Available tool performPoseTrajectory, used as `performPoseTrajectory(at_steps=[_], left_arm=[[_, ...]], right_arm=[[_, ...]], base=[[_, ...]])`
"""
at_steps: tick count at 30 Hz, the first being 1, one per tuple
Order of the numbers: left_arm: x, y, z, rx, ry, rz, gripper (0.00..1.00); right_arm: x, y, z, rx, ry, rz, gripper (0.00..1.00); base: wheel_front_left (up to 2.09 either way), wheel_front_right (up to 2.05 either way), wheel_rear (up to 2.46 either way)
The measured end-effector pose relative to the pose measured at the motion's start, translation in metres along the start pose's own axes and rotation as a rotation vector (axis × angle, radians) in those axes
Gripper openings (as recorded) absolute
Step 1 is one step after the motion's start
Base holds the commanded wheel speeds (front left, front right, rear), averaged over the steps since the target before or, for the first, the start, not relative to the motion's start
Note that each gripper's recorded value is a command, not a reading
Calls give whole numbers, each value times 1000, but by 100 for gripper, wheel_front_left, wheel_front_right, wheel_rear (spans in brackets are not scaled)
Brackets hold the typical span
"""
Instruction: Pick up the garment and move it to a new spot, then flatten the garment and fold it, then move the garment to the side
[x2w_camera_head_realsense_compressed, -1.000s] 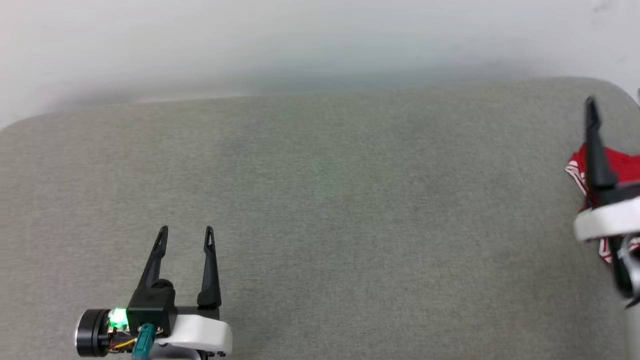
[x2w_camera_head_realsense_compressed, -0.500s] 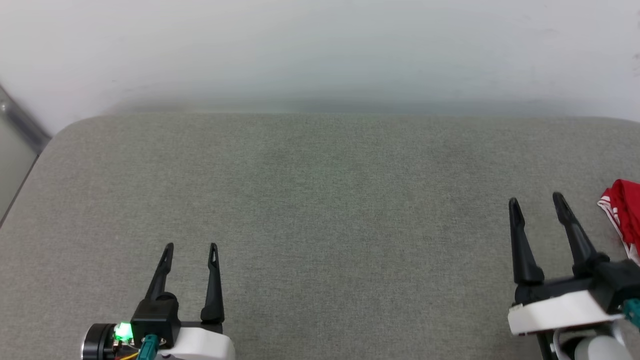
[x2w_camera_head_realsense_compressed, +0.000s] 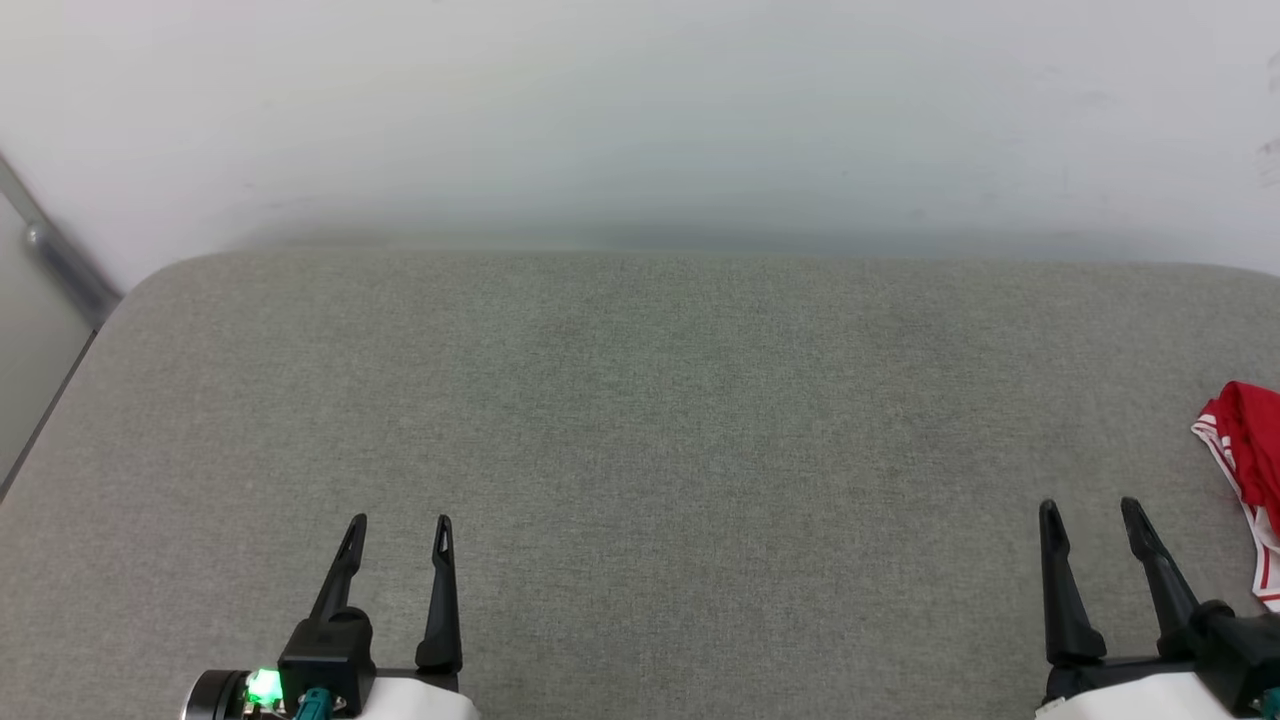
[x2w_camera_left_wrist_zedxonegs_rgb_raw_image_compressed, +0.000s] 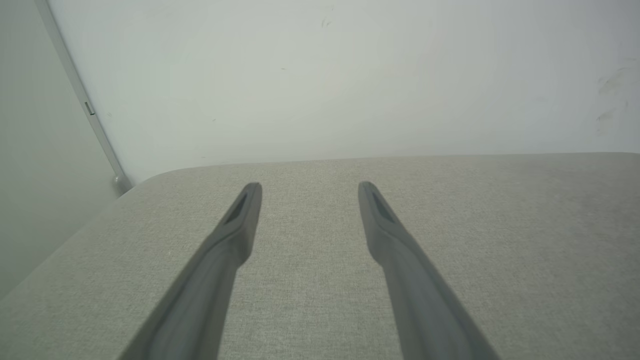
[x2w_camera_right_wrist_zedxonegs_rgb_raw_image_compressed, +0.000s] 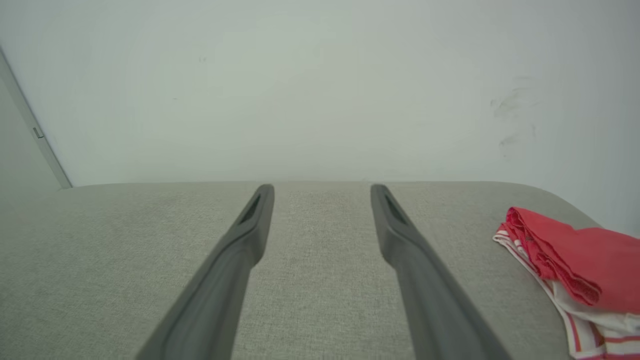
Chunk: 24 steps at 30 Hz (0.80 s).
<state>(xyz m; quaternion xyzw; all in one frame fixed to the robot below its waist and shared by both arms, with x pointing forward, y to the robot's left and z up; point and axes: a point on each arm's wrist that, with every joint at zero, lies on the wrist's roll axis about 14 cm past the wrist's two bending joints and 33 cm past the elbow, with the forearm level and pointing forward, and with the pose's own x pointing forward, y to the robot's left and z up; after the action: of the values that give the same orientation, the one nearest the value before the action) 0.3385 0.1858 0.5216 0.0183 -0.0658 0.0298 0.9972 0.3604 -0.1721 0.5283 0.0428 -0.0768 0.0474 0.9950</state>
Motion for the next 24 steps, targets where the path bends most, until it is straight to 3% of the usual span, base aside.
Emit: performPoseTrajectory(at_steps=[10, 11, 16, 24], left_arm=[[-1, -2, -1, -2, 3, -8, 100], [-1, -2, -2, -2, 7, -8, 0], [-9, -3, -21, -19, 73, -7, 0], [-9, 2, -31, -185, 129, 31, 0]], right_arm=[[-8, -3, -7, 21, 23, -14, 100], [-8, -3, -8, 22, 28, -14, 0], [-14, -5, -24, 36, 82, -25, 0], [-16, -12, -31, 189, 110, -76, 0]], base=[[0, 0, 0], [0, 0, 0], [0, 0, 0], [0, 0, 0]])
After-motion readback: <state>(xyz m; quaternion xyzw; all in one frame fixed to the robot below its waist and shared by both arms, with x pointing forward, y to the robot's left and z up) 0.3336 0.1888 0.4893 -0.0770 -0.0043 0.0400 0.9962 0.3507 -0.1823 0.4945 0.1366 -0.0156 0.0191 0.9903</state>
